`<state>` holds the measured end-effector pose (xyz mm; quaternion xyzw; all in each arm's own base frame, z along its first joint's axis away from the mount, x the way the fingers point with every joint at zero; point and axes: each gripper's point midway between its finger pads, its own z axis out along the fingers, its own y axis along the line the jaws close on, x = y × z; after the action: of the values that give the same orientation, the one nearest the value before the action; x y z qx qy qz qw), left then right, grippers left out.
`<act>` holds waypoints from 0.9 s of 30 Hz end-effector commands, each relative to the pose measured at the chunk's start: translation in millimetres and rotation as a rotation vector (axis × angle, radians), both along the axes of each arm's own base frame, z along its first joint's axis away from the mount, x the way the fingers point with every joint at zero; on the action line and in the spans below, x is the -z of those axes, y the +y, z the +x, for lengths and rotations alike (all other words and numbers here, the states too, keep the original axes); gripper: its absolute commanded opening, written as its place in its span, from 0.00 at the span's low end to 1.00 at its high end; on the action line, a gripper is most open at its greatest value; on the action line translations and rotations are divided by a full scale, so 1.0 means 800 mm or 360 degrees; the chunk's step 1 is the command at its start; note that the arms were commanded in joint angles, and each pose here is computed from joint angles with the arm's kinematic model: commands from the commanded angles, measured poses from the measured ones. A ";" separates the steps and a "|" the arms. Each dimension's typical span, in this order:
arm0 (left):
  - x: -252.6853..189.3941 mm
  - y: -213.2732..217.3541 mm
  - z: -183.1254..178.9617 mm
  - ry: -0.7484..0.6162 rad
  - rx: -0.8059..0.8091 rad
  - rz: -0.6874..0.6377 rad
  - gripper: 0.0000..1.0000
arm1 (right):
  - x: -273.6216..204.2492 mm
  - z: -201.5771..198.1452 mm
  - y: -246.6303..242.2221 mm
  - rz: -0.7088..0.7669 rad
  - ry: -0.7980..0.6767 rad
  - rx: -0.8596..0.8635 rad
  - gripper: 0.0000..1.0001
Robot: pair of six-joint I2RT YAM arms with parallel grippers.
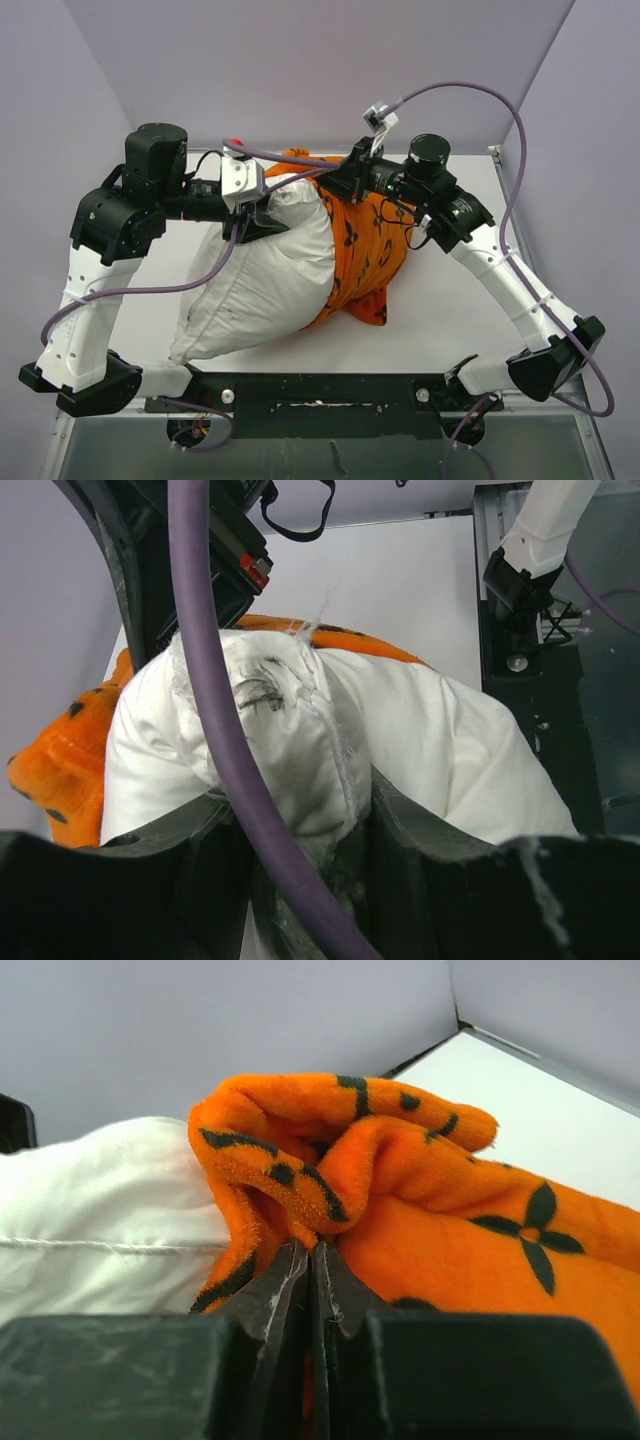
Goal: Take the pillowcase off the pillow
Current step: Remove the pillow from the pillowcase.
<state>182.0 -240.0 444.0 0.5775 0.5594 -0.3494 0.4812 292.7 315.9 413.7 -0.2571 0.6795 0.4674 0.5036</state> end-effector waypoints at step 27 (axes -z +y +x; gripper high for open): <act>-0.053 0.013 0.041 -0.0304 -0.0286 -0.0103 0.62 | 0.154 0.071 -0.254 -0.0180 0.0271 0.1186 0.00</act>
<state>210.2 -216.1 491.5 0.5710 0.5094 -0.2020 0.6113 358.1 111.2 327.3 0.0194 0.7531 0.2421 0.6114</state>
